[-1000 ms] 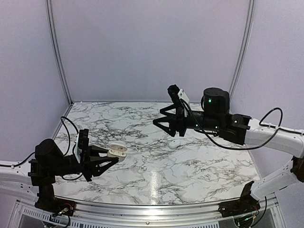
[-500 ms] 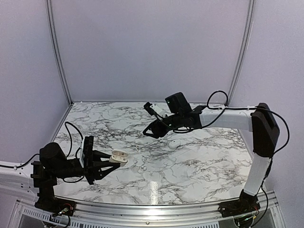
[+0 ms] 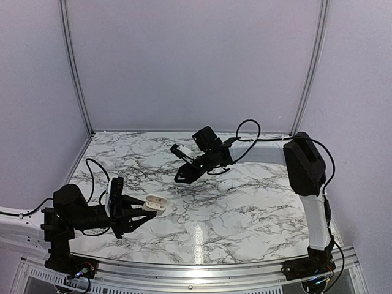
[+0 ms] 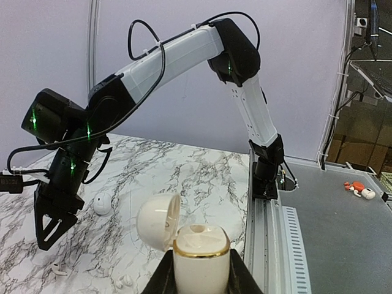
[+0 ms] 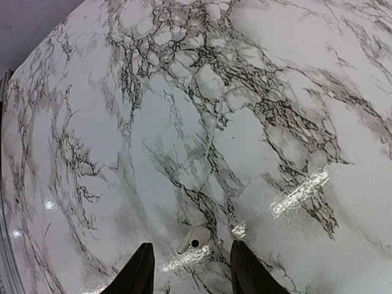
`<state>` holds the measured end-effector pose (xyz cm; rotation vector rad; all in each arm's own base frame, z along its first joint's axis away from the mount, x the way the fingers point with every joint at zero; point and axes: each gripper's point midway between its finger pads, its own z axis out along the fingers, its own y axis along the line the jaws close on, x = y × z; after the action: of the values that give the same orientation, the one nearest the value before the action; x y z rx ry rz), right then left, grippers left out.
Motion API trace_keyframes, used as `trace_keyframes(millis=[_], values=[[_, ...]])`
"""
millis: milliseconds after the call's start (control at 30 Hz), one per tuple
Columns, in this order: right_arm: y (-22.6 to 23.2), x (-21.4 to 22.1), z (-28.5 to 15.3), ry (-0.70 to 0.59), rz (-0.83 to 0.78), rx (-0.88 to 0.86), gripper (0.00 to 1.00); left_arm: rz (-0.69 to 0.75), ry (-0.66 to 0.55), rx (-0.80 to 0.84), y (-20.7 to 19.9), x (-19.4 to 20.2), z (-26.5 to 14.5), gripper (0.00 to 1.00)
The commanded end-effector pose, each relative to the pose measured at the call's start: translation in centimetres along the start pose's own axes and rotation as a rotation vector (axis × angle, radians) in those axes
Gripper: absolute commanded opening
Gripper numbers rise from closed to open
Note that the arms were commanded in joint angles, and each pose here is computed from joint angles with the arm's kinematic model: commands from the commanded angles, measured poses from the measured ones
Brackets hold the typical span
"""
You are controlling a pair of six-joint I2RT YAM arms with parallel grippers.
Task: Insert the wireless bluetooth earbuds into the charging case
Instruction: Pick up the right earbud from the center of the board.
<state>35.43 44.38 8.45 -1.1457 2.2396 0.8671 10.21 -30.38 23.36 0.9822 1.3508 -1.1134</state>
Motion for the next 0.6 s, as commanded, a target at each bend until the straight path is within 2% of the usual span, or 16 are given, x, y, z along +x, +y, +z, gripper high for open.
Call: trace_keyframes(millis=[0,300,567], values=[[1.6,-1.1,1.1,0.012,-0.042,-0.026,0.42,0.01,0.008,-0.005,0.2,0.3,0.1,0.0],[1.5,0.5,3.9,0.108,-0.087,0.051,0.37,0.015,0.005,-0.014,0.4,0.2,0.0,0.0],[0.8,1.1,4.6,0.151,-0.123,0.131,0.33,0.014,0.007,-0.019,0.4,0.2,0.1,0.0]])
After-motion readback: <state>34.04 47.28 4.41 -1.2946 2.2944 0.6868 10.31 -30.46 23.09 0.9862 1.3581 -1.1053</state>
